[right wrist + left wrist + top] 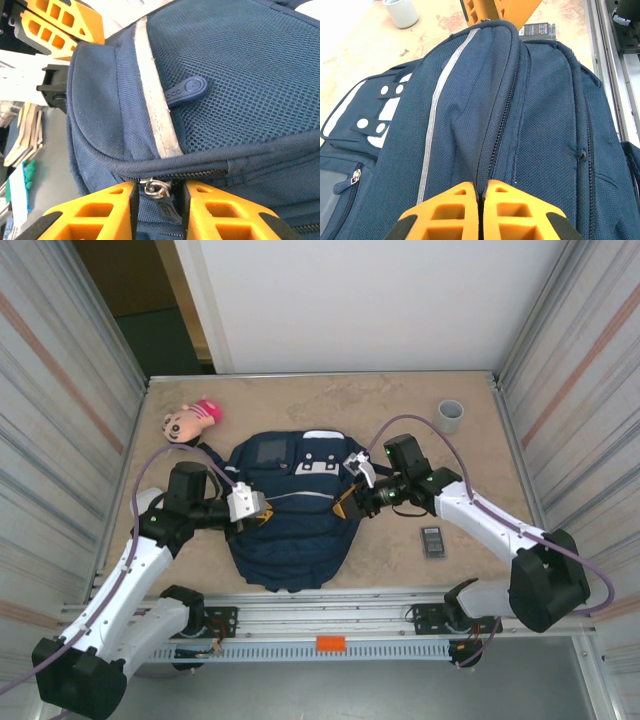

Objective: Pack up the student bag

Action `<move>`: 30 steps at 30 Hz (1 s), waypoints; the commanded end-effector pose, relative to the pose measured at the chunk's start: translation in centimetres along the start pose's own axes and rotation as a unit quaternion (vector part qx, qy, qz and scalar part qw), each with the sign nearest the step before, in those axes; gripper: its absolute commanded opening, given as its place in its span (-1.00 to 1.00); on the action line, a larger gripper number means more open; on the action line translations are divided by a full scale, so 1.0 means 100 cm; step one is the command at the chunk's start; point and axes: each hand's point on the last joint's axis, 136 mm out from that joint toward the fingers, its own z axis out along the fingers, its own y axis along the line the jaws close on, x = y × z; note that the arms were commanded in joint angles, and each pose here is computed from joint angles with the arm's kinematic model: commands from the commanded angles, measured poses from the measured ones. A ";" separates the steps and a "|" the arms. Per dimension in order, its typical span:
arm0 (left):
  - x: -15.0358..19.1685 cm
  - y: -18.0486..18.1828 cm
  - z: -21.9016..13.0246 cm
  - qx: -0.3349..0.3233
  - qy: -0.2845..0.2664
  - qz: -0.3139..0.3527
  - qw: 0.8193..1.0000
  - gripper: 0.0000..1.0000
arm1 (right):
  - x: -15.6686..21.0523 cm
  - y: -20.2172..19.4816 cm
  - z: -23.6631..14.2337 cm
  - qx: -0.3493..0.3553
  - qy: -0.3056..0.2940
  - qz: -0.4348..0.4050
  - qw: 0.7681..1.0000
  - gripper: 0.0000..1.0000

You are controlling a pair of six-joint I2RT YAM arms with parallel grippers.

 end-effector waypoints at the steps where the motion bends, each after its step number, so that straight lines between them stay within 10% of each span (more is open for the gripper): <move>1: -0.026 0.006 -0.007 -0.012 -0.049 0.036 0.998 -1.00 | -0.001 0.020 -0.010 -0.014 -0.002 0.007 1.000 -0.50; 22: -0.027 0.005 -0.007 -0.011 -0.052 0.035 0.998 -1.00 | 0.016 -0.012 -0.003 0.078 0.002 0.032 0.996 -0.16; 30: -0.028 0.006 -0.007 -0.010 -0.055 0.033 0.998 -1.00 | 0.022 -0.004 0.001 0.056 0.007 0.027 0.998 -0.41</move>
